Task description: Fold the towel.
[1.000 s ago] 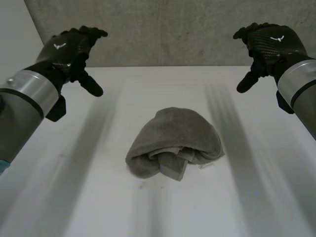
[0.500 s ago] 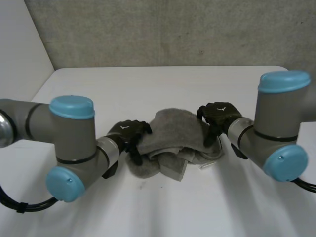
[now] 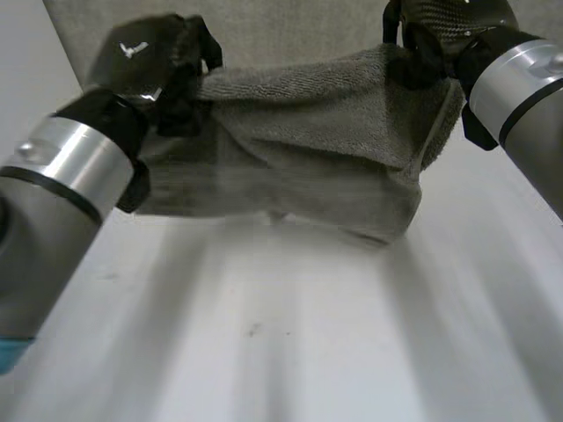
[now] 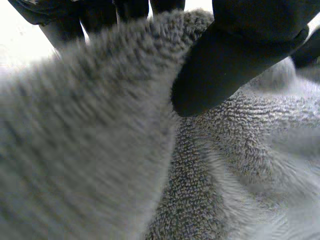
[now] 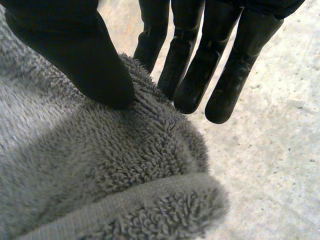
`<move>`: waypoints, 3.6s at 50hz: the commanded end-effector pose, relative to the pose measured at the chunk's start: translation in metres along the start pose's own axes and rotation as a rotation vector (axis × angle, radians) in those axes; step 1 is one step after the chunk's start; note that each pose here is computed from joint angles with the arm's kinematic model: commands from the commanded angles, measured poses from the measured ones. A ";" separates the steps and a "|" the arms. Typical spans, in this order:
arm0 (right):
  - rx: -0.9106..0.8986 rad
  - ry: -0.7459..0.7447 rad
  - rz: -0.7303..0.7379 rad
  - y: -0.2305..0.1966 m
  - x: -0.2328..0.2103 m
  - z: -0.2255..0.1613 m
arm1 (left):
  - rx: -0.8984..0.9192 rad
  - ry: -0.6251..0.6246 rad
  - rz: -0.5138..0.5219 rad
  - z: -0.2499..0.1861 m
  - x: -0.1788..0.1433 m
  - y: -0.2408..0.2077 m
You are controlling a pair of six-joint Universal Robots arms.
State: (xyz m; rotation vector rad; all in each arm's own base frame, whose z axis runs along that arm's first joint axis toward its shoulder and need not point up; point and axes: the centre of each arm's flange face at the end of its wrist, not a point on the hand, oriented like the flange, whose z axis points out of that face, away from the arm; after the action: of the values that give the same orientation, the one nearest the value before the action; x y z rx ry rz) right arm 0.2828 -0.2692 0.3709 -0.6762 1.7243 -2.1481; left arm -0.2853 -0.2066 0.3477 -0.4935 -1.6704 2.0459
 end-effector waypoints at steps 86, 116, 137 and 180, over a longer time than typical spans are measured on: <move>-0.537 0.097 -0.038 0.188 0.047 -0.036 | -0.363 0.089 -0.110 0.080 0.056 0.229; -0.516 -0.249 0.300 0.232 -0.064 0.021 | -0.197 0.045 0.154 -0.026 0.018 0.044; 0.250 0.149 -0.133 -0.022 0.030 0.013 | 0.077 -0.036 0.283 0.054 -0.050 -0.003; -0.492 -0.010 -0.219 0.168 0.007 -0.037 | -0.547 0.144 0.236 -0.029 -0.025 0.163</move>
State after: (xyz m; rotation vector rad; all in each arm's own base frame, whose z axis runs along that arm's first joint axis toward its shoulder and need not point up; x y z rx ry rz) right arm 0.2522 -0.2680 0.2089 -1.1792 2.2782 -1.8354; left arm -0.2724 -0.2377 0.1763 -1.1115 -2.1217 1.6285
